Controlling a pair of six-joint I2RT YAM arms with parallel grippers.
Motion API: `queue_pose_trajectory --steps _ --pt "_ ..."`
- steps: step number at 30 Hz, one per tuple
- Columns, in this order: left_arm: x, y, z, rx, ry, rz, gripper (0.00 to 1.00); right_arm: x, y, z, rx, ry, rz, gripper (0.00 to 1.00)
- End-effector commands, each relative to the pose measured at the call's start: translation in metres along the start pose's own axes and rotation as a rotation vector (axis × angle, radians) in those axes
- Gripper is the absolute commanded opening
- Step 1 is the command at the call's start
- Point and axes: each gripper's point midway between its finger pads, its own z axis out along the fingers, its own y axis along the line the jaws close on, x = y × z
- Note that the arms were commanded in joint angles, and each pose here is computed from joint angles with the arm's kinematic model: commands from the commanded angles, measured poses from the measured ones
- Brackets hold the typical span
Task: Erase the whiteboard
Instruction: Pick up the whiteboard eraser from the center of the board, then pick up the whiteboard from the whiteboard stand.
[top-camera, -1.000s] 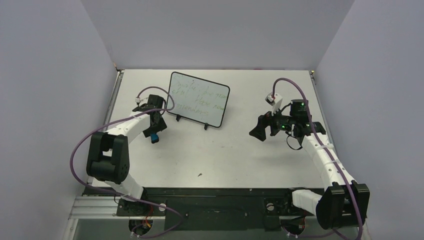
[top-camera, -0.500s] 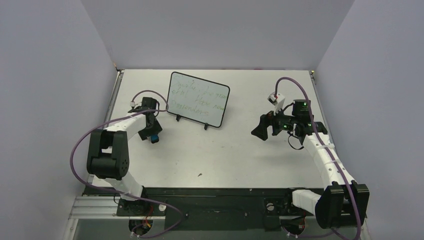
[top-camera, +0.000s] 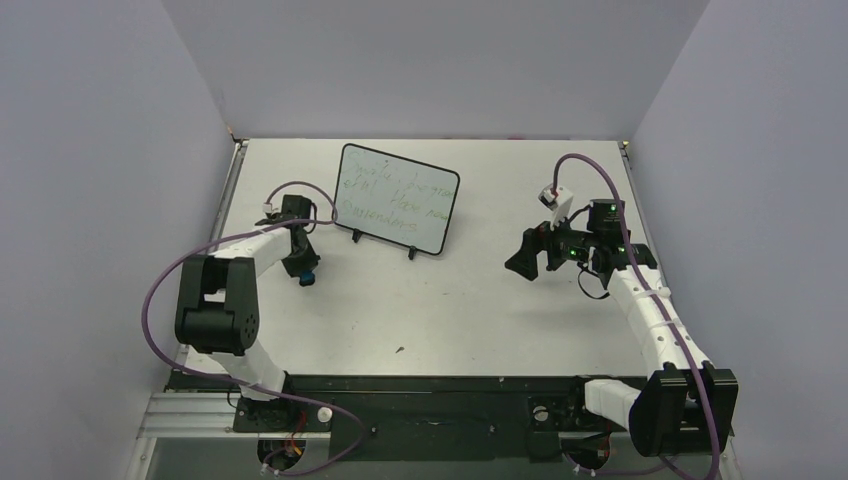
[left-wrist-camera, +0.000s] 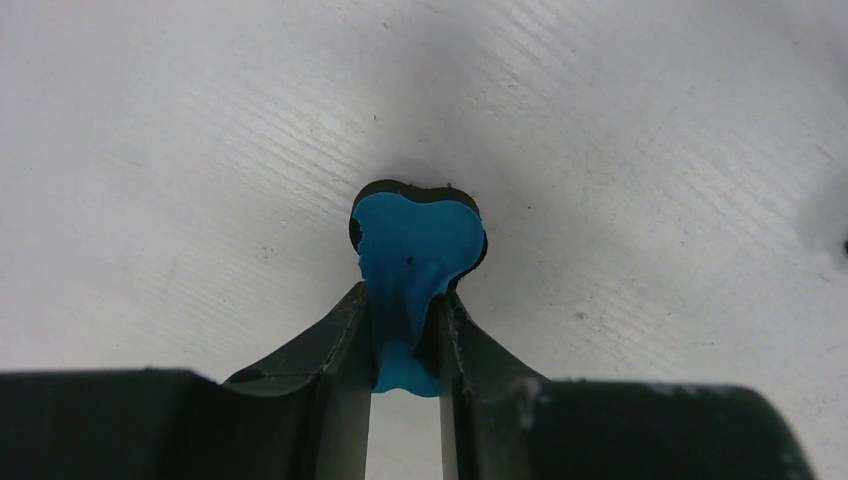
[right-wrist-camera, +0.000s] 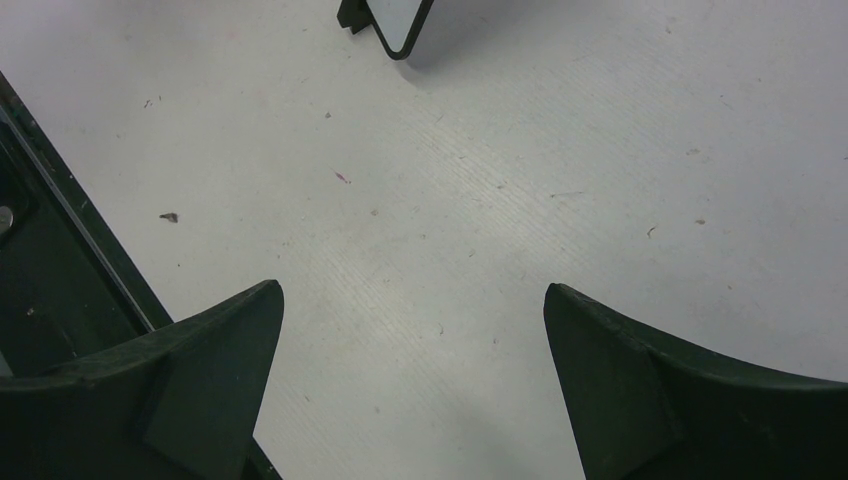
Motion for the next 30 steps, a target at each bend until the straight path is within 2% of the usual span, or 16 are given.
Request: queue_pose_trajectory --steps 1,5,8,12,15,16,20,24,27,30 --pt "-0.025 -0.011 -0.024 0.098 -0.083 0.004 0.00 -0.010 0.003 -0.001 -0.031 -0.030 -0.044 0.99" --pt "-0.039 -0.030 -0.067 0.274 -0.140 0.045 0.00 -0.005 0.009 0.005 -0.074 -0.022 -0.064 0.99" --pt "-0.045 -0.048 -0.116 0.479 -0.199 0.124 0.00 -0.006 0.008 0.015 -0.100 -0.023 -0.059 0.99" --pt "-0.048 -0.057 -0.176 0.674 -0.312 0.252 0.00 -0.035 0.013 0.028 -0.152 -0.064 -0.087 0.98" --pt "-0.037 -0.059 -0.202 0.798 -0.395 0.344 0.00 -0.060 0.010 0.040 -0.119 -0.096 -0.127 0.96" --pt "-0.038 -0.062 -0.222 0.869 -0.467 0.377 0.00 -0.070 0.007 0.048 -0.078 -0.124 -0.133 0.95" --pt "-0.023 -0.057 -0.233 0.957 -0.592 0.365 0.00 -0.096 0.001 0.069 -0.050 -0.259 -0.041 0.96" --pt "-0.006 -0.044 -0.216 0.941 -0.637 0.326 0.00 -0.109 0.004 0.081 -0.096 -0.360 0.041 0.96" --pt "-0.007 -0.043 -0.225 0.959 -0.705 0.332 0.00 -0.098 0.006 0.086 -0.110 -0.386 0.031 0.96" --pt "-0.010 -0.043 -0.224 0.946 -0.702 0.331 0.00 -0.093 -0.002 0.091 -0.086 -0.384 0.035 0.96"
